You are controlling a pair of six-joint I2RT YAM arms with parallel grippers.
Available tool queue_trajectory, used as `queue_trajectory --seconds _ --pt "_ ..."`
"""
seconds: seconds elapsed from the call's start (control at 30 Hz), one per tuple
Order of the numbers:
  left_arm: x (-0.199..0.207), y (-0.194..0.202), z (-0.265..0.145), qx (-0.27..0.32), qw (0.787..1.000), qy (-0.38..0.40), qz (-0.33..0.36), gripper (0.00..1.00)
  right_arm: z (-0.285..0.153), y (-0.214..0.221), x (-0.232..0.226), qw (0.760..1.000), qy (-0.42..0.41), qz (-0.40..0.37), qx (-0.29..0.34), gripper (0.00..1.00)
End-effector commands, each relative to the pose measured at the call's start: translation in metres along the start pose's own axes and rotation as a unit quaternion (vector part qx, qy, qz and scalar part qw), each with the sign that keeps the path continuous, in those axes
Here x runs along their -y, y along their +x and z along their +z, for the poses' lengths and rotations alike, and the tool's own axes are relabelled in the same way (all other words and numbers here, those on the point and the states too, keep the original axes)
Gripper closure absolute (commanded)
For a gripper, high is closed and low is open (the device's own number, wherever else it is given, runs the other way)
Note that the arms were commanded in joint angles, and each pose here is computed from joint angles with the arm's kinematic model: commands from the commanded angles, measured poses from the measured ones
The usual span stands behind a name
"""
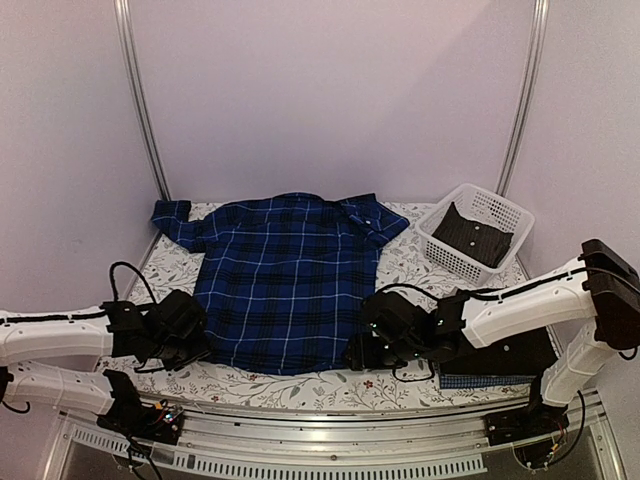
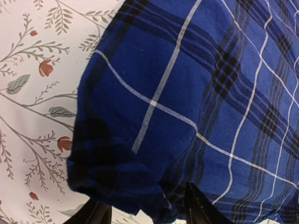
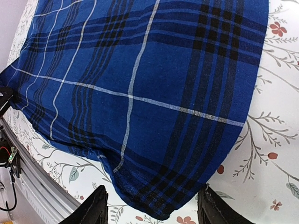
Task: Fold and stack the long sleeve shirts
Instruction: Adjust the flattened shirt at the center of the board.
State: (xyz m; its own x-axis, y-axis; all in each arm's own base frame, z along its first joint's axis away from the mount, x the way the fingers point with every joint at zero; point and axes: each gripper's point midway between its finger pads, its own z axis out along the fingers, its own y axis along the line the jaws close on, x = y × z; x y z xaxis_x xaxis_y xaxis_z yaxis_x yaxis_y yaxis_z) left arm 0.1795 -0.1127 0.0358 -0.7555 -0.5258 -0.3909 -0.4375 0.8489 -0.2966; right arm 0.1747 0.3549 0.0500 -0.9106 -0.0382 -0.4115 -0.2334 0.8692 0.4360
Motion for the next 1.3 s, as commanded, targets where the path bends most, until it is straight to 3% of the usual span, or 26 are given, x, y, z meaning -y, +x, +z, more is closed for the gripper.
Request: queue_trajectory --seconds 0.0,0.2,0.37,0.43,0.67,0.93,1.03,1.13,1.27 --pt "0.014 -0.004 0.010 0.003 0.999 0.022 0.024 0.53 0.004 0.003 0.005 1.000 0.001 0.004 -0.003 0.39" --pt "0.042 0.002 -0.006 -0.041 0.996 0.064 0.036 0.87 0.003 0.001 0.001 1.000 0.001 0.000 -0.008 0.62" --pt "0.082 -0.011 -0.045 -0.053 0.990 0.127 0.040 0.98 -0.015 -0.021 -0.013 1.000 0.008 -0.016 0.006 0.94" --pt "0.095 -0.017 -0.060 -0.057 0.987 0.142 0.043 0.99 -0.027 -0.034 -0.020 1.000 0.010 -0.023 0.014 0.99" --pt "0.101 -0.028 -0.076 -0.094 0.981 0.170 0.002 1.00 -0.063 -0.075 -0.020 0.999 0.024 -0.032 0.033 1.00" --pt "0.039 -0.005 -0.037 -0.133 0.976 0.143 -0.094 0.99 -0.052 -0.051 -0.001 0.999 0.034 -0.022 -0.017 1.00" --pt "0.019 0.014 -0.025 -0.155 0.974 0.123 -0.110 0.89 -0.037 -0.023 0.011 0.998 0.033 -0.018 -0.048 0.99" --pt "0.009 0.013 -0.027 -0.144 0.977 0.109 -0.115 0.74 -0.035 -0.007 0.015 0.997 0.042 -0.024 -0.059 0.93" --pt "0.010 -0.014 -0.045 -0.092 0.985 0.098 -0.110 0.61 -0.042 -0.008 0.017 0.997 0.054 -0.028 -0.056 0.75"
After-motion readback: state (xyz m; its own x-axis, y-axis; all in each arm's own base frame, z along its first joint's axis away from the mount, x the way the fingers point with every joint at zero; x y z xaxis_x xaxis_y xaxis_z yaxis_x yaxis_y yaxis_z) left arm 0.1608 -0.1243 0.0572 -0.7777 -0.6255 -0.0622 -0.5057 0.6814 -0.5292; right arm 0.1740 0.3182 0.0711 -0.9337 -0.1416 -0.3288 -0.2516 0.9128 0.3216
